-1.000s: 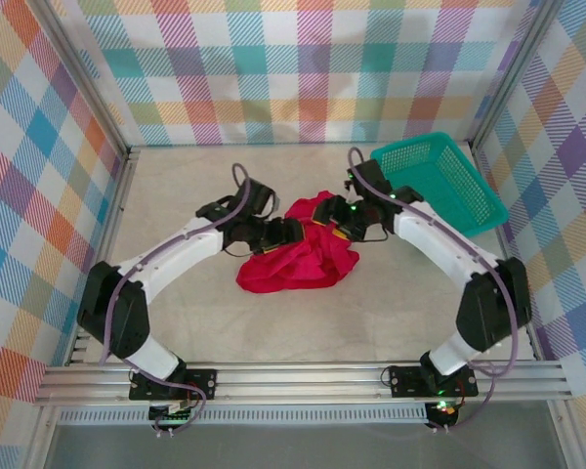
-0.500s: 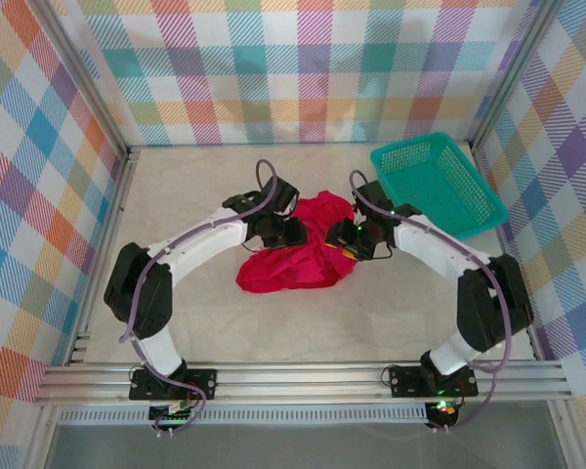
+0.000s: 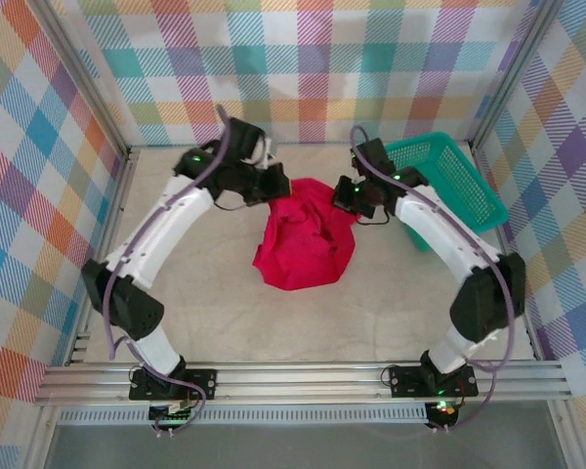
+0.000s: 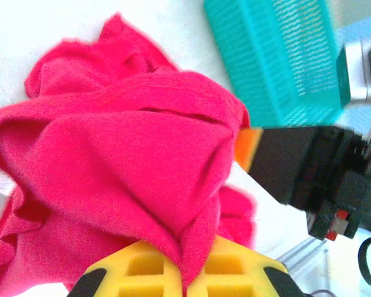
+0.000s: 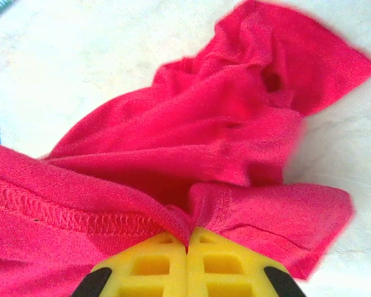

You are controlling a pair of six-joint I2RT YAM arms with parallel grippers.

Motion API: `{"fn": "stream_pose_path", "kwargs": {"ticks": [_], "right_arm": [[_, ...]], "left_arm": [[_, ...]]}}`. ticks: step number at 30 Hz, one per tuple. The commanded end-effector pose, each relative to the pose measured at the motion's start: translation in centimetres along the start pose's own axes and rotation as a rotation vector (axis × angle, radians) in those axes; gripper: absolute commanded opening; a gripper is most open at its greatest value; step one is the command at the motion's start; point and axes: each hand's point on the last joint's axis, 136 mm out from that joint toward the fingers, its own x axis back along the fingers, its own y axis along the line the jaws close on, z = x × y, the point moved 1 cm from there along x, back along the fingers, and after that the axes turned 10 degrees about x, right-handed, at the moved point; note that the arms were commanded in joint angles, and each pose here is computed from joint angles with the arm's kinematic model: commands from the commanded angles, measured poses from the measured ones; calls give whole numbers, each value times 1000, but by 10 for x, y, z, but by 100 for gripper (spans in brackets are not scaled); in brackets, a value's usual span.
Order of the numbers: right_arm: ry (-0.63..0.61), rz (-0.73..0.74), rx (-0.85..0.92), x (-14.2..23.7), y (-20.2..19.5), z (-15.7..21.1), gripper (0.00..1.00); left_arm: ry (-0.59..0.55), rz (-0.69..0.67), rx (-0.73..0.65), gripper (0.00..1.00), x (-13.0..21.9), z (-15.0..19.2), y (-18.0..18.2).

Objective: Fold the inside-out t-shirt

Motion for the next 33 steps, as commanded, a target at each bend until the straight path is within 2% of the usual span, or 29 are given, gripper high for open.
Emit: {"fn": "stream_pose_path", "kwargs": {"ticks": [1,3,5,7,11,12,14,16,17,21,23,26,28,33], "right_arm": [[-34,115,33,57,-19,11,0],[-77,155,26,73,-27,10,0],[-84,201,15,69,-39,9,0],[-59,225,9,49,-47,7,0],[11,300,18,-13,-71,-6,1],[39,314,27,-22,-73,-7,10],[102,291,39,-30,-65,-3,40],[110,250,48,-24,-52,8,56],[104,220,53,-19,-45,17,60],[116,64,42,-14,-16,76,62],[139,-20,28,-22,1,113,62],[156,-152,7,-38,31,148,65],[159,-209,25,-50,53,159,67],[219,-239,79,-88,97,165,71]], "left_arm": [[30,141,-6,0,57,7,-21],[12,184,24,0,73,1,-20],[-18,205,54,0,81,-7,-13],[-14,202,84,0,73,-9,-6],[56,177,160,0,35,-5,15],[61,158,180,0,27,-4,23],[69,139,215,0,12,-6,34],[68,106,234,0,2,-7,43],[64,87,237,0,-2,-8,48],[41,33,255,0,-13,-17,63],[34,5,271,0,-18,-23,70],[32,-19,281,0,-24,-27,77],[31,-39,289,0,-28,-29,82],[32,-56,299,0,-31,-30,88]]}}
